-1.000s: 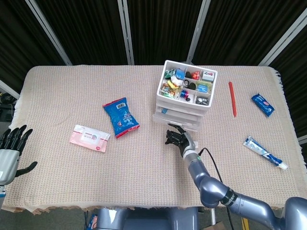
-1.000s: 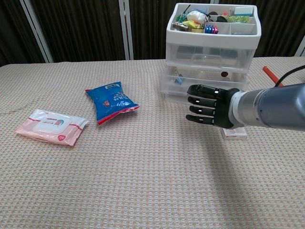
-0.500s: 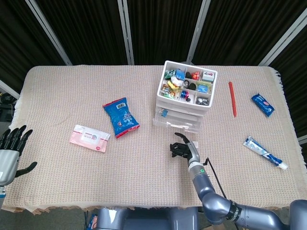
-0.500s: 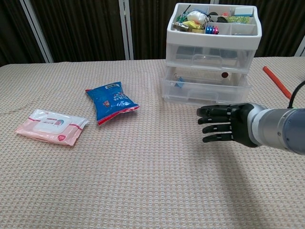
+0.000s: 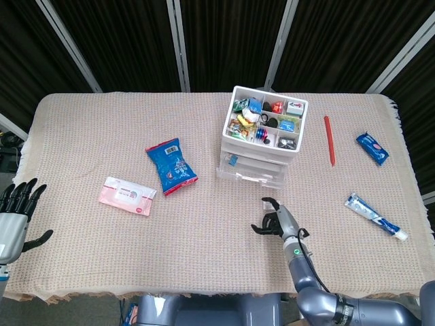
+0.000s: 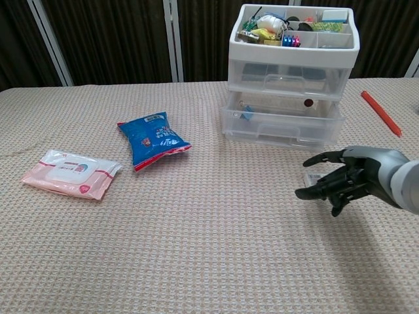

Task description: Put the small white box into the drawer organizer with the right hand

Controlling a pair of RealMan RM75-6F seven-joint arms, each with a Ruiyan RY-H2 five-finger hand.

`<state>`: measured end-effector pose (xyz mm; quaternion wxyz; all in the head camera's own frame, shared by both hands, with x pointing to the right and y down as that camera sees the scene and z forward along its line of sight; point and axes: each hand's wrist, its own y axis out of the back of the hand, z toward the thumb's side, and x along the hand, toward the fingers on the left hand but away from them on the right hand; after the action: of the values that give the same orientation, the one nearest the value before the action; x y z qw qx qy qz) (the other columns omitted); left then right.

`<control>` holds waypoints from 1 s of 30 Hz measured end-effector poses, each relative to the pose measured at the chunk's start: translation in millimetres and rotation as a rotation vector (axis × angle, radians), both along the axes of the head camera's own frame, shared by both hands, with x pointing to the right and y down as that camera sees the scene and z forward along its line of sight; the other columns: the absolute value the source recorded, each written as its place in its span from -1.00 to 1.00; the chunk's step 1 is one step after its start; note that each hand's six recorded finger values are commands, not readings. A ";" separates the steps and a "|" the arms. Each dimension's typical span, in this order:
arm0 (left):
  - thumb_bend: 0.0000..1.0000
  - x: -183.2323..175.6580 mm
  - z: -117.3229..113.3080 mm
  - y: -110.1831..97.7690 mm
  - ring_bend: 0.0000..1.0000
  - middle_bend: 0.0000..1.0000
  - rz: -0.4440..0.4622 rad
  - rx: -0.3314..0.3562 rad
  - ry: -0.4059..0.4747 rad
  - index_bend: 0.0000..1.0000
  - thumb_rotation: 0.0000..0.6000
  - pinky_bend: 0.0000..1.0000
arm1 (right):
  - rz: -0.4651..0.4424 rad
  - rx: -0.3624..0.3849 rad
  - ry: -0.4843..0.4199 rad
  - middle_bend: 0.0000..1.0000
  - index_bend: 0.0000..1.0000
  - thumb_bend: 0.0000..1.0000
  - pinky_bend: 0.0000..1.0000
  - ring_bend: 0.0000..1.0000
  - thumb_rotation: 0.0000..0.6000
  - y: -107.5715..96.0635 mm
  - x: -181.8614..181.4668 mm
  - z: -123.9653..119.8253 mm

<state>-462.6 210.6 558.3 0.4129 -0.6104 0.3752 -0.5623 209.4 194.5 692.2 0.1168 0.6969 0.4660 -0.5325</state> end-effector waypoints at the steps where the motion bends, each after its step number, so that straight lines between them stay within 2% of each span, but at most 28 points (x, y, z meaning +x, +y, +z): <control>1: -0.60 0.0 0.1 0.0 -1.00 -1.00 0.000 -0.001 -0.001 -0.84 1.00 -1.00 | -0.023 0.013 0.025 0.53 -0.64 -0.78 0.15 0.49 1.00 -0.4 2.6 -0.8; 5: -0.60 0.4 0.5 0.2 -1.00 -1.00 -0.002 -0.003 0.000 -0.84 1.00 -1.00 | -0.126 0.098 0.129 0.49 -0.61 -0.81 0.15 0.47 1.00 -5.0 11.4 -5.1; 11: -0.60 0.2 0.4 0.6 -1.00 -1.00 -0.007 -0.005 0.003 -0.84 1.00 -1.00 | -0.253 0.232 0.269 0.54 -0.38 -0.81 0.15 0.51 1.00 -11.3 19.4 -8.7; 14: -0.60 0.3 0.7 0.8 -1.00 -1.00 -0.011 -0.009 0.005 -0.84 1.00 -1.00 | -0.302 0.266 0.331 0.57 -0.30 -0.81 0.15 0.52 1.00 -12.4 22.5 -6.8; 24: -0.60 0.6 1.0 0.8 -1.00 -1.00 -0.014 -0.015 0.009 -0.84 1.00 -1.00 | -0.346 0.273 0.396 0.59 -0.21 -0.78 0.15 0.53 1.00 -10.1 23.7 8.0; 30: -0.60 0.8 1.0 0.4 -1.00 -1.00 -0.015 -0.014 0.011 -0.83 1.00 -1.00 | -0.338 0.313 0.412 0.59 -0.21 -0.74 0.15 0.54 1.00 -16.1 21.4 16.7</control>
<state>-461.7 210.9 559.3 0.4023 -0.6136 0.3780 -0.5647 230.8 178.4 708.9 -0.1791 0.6516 0.4335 -0.5962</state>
